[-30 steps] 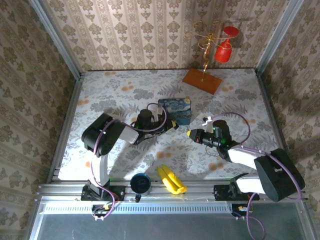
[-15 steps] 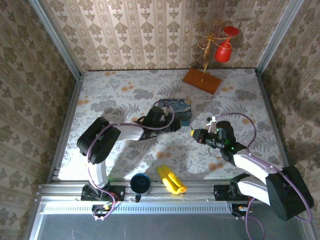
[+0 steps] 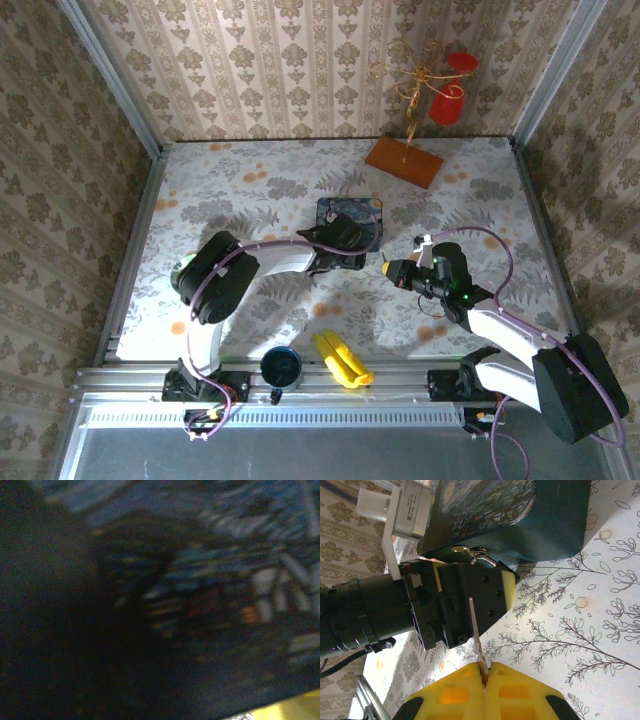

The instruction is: Unlock the padlock with the key

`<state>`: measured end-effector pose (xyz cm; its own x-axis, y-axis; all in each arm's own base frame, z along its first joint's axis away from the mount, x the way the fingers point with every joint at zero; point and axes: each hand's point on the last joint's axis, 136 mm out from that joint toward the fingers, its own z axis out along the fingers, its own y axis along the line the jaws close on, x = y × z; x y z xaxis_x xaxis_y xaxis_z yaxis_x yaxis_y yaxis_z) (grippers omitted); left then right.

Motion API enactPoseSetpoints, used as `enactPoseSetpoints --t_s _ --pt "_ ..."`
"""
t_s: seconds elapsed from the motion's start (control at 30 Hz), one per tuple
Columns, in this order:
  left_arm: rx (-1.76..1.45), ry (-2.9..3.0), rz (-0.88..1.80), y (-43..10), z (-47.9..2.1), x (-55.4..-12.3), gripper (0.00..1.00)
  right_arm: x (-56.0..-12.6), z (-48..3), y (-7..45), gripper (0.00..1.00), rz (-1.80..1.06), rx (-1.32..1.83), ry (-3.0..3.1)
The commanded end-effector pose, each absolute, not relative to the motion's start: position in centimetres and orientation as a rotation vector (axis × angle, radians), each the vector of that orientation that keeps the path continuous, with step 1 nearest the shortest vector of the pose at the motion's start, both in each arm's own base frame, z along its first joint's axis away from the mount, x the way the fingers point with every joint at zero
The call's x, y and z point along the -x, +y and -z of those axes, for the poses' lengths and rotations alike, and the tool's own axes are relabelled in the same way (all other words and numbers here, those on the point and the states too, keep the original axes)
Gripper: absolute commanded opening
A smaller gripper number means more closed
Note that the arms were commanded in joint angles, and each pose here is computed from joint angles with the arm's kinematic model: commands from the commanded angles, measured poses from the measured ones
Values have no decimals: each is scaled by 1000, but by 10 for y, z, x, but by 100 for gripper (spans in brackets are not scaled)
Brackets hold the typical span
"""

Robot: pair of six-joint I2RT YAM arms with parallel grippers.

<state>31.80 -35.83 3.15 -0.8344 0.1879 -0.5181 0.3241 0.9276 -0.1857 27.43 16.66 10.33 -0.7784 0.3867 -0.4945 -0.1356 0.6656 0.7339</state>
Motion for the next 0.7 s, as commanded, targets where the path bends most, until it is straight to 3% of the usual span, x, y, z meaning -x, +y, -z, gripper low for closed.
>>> enactPoseSetpoints --t_s 0.0,0.3,0.67 --pt "-411 2574 236 -353 -26 -328 82 -279 -117 166 0 -1045 -172 2199" --pt "-447 2549 134 -360 -33 -342 82 -279 -119 165 0 -1046 -171 2190" --pt "-436 2546 122 -353 -36 -338 63 -277 -116 164 0 -1047 -177 2190"
